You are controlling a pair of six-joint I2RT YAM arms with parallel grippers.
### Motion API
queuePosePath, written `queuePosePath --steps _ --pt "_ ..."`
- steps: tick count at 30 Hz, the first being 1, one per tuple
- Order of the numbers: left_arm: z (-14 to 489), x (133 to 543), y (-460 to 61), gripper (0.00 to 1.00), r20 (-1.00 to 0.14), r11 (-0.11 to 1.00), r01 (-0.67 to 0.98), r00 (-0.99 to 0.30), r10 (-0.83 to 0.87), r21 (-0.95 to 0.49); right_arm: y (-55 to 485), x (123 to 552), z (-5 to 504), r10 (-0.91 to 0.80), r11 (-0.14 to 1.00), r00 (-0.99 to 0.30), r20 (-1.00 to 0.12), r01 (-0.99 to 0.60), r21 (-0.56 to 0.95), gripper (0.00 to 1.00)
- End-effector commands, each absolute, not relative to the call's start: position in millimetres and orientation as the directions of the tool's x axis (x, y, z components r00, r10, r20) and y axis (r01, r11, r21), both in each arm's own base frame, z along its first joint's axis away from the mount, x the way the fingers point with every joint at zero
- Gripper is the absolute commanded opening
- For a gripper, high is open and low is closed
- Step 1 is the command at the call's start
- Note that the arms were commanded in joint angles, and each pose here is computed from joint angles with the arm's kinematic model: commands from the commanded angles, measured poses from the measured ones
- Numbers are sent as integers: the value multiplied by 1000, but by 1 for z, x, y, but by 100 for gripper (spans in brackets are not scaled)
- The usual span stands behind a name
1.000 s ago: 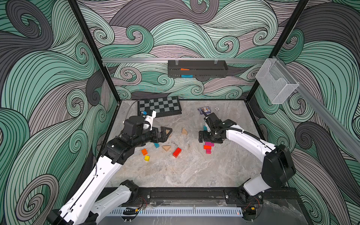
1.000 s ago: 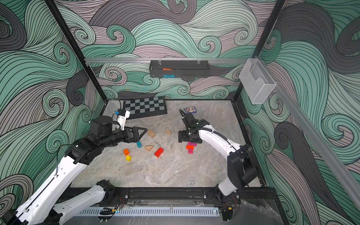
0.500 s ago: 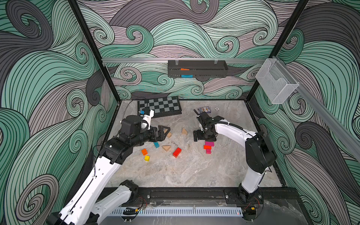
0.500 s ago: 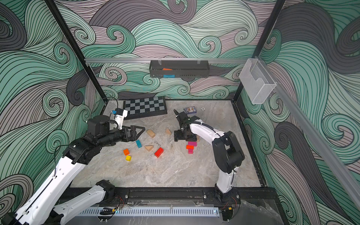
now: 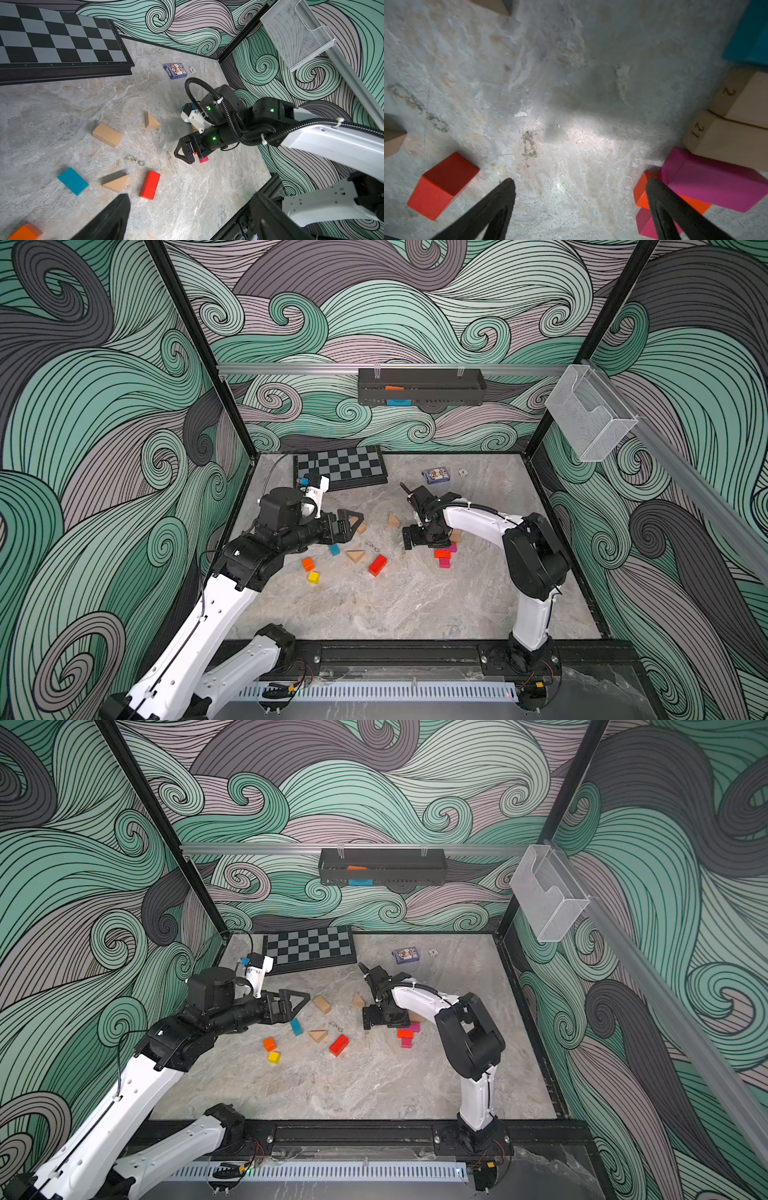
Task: Assemble a carrot with building blocks
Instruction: Adjust the building block at the center of the board.
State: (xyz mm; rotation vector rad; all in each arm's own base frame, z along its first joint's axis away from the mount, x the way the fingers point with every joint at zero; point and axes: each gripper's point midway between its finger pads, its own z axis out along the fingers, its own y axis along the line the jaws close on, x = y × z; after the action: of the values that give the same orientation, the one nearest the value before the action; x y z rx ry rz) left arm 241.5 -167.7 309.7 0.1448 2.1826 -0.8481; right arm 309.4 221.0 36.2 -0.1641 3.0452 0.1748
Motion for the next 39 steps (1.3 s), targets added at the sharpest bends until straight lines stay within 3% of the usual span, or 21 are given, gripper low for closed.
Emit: queuePosePath --steps 1,39 --pt "314 240 -167 92 -707 762 364 -687 -168 -535 225 327 44 -79 991 -984 -159 -95 95 99" --pt "310 246 -170 92 -704 762 363 -690 -167 -537 202 344 28 -85 995 -975 -205 -72 -72 99"
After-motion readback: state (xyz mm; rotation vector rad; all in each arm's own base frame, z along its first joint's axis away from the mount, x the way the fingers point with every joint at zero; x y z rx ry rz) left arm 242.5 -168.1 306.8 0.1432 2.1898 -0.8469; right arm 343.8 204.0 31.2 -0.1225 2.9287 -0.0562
